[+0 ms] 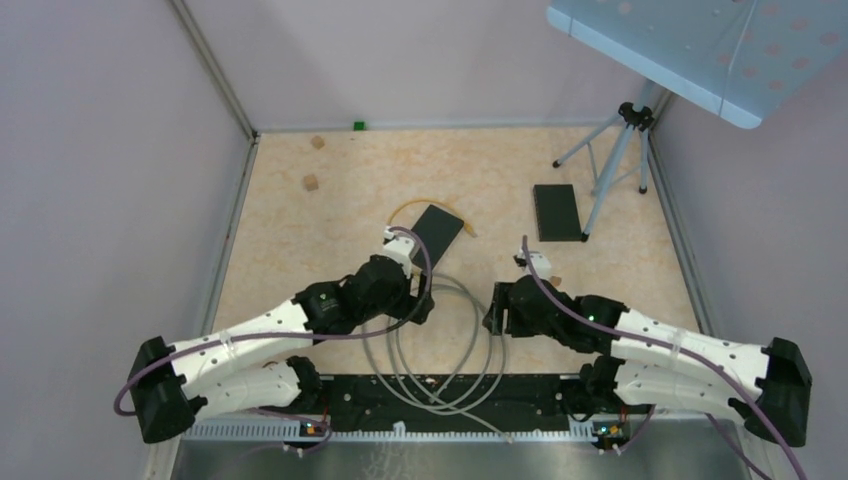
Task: Insert the plug into the switch port
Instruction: Move the connector to the center of the board.
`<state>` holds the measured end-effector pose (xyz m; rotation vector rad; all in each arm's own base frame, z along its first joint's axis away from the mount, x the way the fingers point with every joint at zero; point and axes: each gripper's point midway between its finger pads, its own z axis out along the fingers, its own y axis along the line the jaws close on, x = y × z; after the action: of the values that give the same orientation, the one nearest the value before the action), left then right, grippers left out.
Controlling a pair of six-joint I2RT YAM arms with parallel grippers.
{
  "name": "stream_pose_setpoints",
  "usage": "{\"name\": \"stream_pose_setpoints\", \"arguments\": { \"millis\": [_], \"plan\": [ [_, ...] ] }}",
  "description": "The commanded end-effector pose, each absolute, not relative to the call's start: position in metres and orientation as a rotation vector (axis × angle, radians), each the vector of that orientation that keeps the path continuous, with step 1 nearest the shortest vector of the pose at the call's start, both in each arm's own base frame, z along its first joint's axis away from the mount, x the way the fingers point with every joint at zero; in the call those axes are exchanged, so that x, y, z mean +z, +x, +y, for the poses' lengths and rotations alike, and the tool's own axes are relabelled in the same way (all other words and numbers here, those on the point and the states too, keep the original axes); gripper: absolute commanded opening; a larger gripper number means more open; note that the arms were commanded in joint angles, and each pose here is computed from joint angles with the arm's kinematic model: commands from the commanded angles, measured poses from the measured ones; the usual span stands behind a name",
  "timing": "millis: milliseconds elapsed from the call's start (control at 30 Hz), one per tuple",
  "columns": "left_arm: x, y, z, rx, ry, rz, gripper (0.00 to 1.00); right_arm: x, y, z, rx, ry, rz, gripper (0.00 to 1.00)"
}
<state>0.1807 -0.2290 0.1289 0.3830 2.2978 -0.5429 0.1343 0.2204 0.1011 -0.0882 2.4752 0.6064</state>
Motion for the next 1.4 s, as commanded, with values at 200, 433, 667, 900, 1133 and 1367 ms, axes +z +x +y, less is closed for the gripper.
{"name": "stream_pose_setpoints", "arguments": {
  "millis": [200,433,667,900,1133,1367],
  "plan": [
    [0.114,0.152,-0.302,-0.624,0.517,2.293,0.70,0.117,0.138,0.167,0.427,0.127,2.426,0.57],
    [0.059,0.158,-0.292,-0.451,0.414,2.422,0.74,0.112,0.135,0.181,0.480,0.098,2.457,0.56],
    [0.003,0.155,-0.218,-0.069,0.160,2.635,0.75,0.111,0.135,0.184,0.499,0.091,2.453,0.56],
    [-0.002,0.140,-0.152,0.102,-0.217,2.646,0.81,0.116,0.139,0.193,0.520,0.040,2.432,0.57],
    [0.001,0.128,-0.105,0.222,-0.452,2.591,0.88,0.123,0.141,0.209,0.557,-0.053,2.426,0.58],
    [0.014,0.133,-0.103,0.172,-0.473,2.540,0.91,0.131,0.138,0.236,0.686,-0.179,2.400,0.58]
  ]
}}
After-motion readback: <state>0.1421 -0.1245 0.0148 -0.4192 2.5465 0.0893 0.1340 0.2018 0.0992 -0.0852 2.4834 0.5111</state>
